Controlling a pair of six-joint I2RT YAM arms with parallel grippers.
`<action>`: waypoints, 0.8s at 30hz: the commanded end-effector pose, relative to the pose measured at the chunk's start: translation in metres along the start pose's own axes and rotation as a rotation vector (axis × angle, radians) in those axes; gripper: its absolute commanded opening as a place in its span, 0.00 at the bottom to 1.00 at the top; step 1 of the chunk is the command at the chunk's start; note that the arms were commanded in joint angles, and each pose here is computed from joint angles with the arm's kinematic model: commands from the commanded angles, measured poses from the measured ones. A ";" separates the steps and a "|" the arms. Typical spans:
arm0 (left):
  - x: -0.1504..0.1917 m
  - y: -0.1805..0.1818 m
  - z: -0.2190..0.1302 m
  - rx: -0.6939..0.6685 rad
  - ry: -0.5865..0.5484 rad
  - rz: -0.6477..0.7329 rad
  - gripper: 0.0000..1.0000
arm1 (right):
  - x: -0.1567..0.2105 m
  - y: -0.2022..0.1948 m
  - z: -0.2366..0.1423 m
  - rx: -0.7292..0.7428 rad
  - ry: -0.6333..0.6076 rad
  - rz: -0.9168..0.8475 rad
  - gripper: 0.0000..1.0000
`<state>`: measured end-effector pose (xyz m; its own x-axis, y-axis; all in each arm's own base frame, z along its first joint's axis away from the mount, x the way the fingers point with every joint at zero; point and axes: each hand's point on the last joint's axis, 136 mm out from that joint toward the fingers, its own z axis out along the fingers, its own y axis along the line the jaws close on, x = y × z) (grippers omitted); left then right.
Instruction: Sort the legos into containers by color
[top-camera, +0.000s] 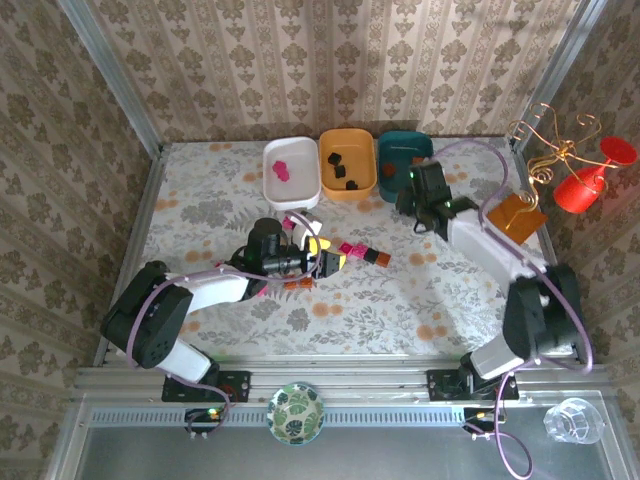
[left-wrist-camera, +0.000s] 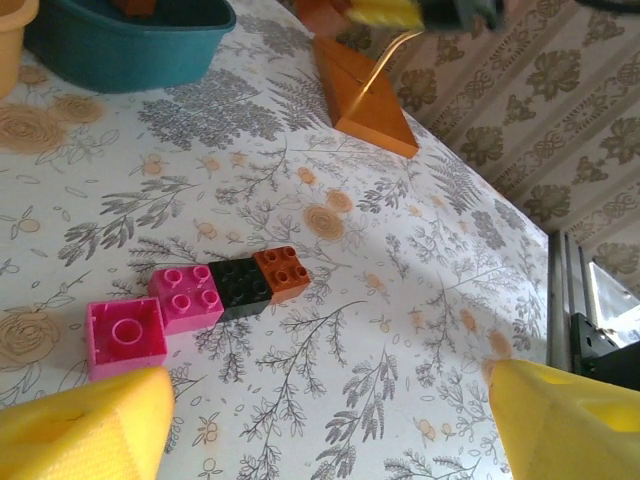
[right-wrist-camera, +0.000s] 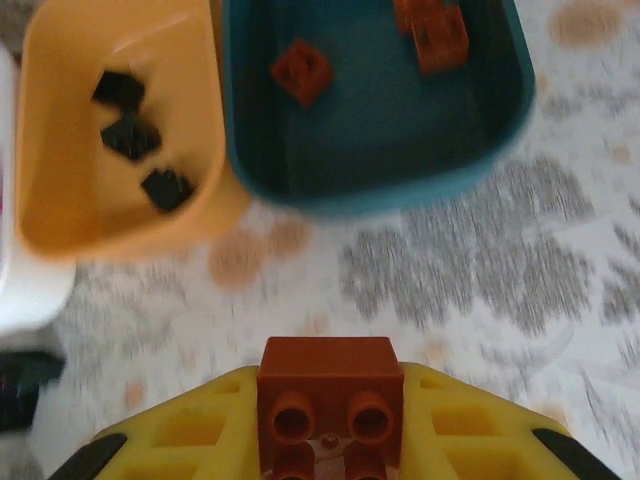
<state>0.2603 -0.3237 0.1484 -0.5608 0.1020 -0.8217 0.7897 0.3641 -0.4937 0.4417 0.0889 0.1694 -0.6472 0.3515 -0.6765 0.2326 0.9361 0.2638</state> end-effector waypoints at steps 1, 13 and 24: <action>-0.014 -0.004 -0.003 -0.018 -0.031 0.046 0.84 | -0.037 -0.002 0.038 0.052 -0.060 -0.007 0.28; -0.012 0.029 -0.019 -0.248 -0.036 0.029 0.84 | -0.091 0.014 0.135 0.133 -0.048 -0.061 0.58; -0.022 0.054 -0.052 -0.412 -0.107 -0.001 0.86 | 0.047 0.024 0.009 0.124 0.037 -0.369 0.69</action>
<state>0.3018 -0.2667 0.1579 -0.5215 0.0133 -0.8531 0.6344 0.6747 -0.3773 0.4604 0.1382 0.1427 -0.7102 0.0365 -0.7031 0.0657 0.9977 -0.0146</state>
